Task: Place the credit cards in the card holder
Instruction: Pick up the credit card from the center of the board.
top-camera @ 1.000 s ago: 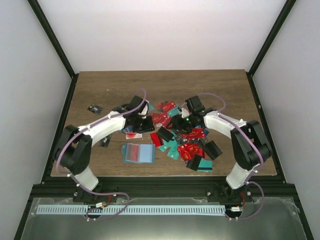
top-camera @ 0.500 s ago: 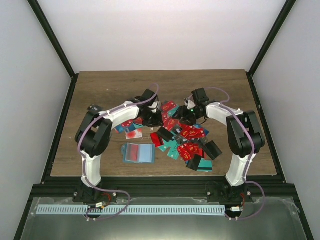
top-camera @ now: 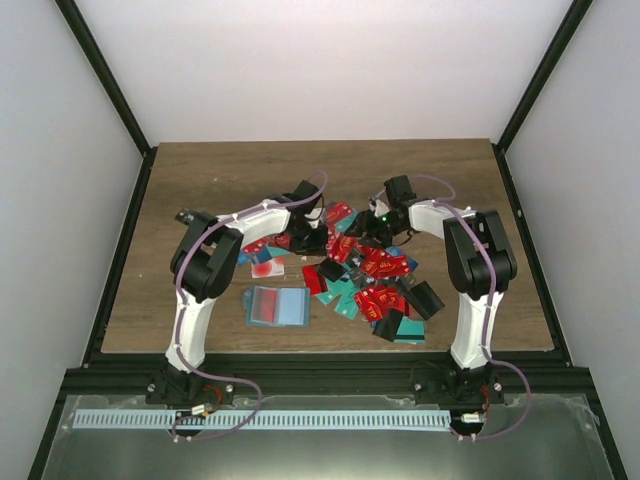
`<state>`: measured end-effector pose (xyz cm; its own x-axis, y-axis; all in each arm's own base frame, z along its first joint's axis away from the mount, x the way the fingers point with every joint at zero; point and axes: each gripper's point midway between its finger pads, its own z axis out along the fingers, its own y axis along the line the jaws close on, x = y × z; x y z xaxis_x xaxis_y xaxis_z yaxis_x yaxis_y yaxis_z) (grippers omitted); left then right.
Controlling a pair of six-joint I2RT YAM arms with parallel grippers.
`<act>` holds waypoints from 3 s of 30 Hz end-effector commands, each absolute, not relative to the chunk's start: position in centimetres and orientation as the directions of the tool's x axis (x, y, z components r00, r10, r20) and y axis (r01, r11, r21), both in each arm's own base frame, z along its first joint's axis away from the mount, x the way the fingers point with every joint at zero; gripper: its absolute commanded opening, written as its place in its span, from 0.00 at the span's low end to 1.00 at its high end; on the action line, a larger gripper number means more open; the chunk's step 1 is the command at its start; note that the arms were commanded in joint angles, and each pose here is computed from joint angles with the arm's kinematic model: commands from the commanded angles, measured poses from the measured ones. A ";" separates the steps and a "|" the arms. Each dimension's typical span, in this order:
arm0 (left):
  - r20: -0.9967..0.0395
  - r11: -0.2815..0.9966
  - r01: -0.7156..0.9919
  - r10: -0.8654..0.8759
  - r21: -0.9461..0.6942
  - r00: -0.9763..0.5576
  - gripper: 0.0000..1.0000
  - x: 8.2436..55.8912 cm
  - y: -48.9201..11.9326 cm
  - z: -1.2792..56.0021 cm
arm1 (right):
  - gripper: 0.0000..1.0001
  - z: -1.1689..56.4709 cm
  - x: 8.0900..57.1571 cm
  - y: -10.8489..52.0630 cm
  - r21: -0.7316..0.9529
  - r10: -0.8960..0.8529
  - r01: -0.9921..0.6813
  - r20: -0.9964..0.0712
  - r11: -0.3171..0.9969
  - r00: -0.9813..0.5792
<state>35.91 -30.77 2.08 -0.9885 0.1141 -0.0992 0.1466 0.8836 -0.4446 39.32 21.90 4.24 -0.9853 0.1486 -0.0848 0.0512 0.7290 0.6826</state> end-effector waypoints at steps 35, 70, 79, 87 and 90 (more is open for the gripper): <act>-0.041 0.895 0.152 0.148 -0.419 -0.988 0.04 33.6 -30.3 -0.9 | 0.52 7.2 38.0 24.6 0.840 0.074 -0.032 -0.085 0.541 -0.994; -0.210 0.893 0.301 0.241 -0.334 -0.948 0.06 32.3 -32.6 7.0 | 0.60 11.8 28.6 17.1 0.720 0.278 0.044 -0.210 0.692 -0.937; -0.204 0.923 0.264 0.212 -0.280 -0.956 0.06 34.6 -29.3 5.4 | 0.60 11.8 33.0 21.8 0.775 0.202 -0.018 -0.187 0.632 -0.961; -0.185 0.891 0.264 0.208 -0.369 -0.960 0.06 35.6 -31.4 4.5 | 0.59 9.5 35.8 23.6 0.771 0.170 0.005 -0.134 0.637 -0.976; -0.171 0.891 0.266 0.216 -0.369 -0.961 0.06 36.0 -31.8 3.8 | 0.58 8.5 36.2 24.1 0.768 0.157 0.011 -0.117 0.640 -0.981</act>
